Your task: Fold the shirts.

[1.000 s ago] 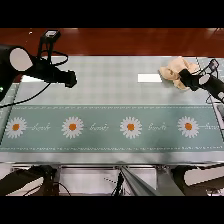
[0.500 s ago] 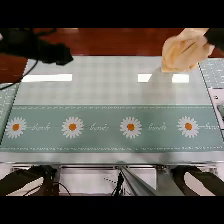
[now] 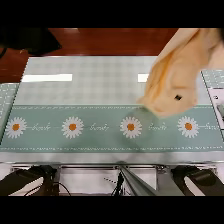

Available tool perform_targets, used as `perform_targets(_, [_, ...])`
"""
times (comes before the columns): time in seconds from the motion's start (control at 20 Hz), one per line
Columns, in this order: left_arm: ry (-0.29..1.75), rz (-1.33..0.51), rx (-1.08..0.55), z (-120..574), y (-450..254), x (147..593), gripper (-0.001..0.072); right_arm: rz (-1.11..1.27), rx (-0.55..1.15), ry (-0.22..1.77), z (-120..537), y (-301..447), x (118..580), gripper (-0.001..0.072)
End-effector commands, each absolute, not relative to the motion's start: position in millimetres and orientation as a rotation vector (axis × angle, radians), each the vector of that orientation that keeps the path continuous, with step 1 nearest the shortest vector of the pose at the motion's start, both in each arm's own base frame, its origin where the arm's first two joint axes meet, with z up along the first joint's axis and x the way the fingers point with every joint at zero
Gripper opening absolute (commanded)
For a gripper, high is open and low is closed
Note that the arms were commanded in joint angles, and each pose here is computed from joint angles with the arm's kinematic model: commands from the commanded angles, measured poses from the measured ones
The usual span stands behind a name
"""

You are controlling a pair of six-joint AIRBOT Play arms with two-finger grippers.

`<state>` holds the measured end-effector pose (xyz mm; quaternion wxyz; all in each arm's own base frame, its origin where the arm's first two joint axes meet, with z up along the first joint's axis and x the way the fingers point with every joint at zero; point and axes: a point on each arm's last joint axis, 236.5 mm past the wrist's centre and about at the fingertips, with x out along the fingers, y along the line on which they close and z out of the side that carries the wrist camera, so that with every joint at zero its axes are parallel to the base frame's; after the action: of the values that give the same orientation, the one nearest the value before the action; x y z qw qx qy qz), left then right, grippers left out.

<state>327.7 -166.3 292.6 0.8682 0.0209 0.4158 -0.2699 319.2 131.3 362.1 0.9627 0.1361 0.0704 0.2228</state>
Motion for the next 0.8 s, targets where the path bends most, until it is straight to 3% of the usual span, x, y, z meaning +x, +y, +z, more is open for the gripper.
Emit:
perform_targets(0.0, [1.006,-0.45,0.107,275,-131,304,0.053,0.613,0.185,0.514,276,184,293,0.0036])
perform_targets(0.15, [1.044,-0.299,0.16,269,-95,303,0.053,0.737,0.177,0.764,209,241,291,0.0036])
perform_targets(0.35, [1.052,-0.28,0.166,266,-91,305,0.0531,0.941,0.118,1.015,116,358,255,0.0039])
perform_targets(0.4, [1.059,-0.28,0.168,264,-91,305,0.0531,0.963,0.064,1.058,87,378,245,0.0132])
perform_targets(0.45, [1.072,-0.28,0.171,259,-91,305,0.0531,0.99,0.005,1.096,63,389,235,0.0424])
perform_targets(0.5, [1.09,-0.288,0.187,253,-91,305,0.0549,1.005,-0.04,1.143,43,392,228,0.0531])
perform_targets(0.6, [1.155,-0.283,0.198,232,-87,304,0.055,0.976,-0.102,1.215,28,371,228,0.0533])
perform_targets(0.75, [1.245,-0.268,0.169,183,-79,307,0.0549,0.812,-0.193,1.203,42,296,267,0.0549])
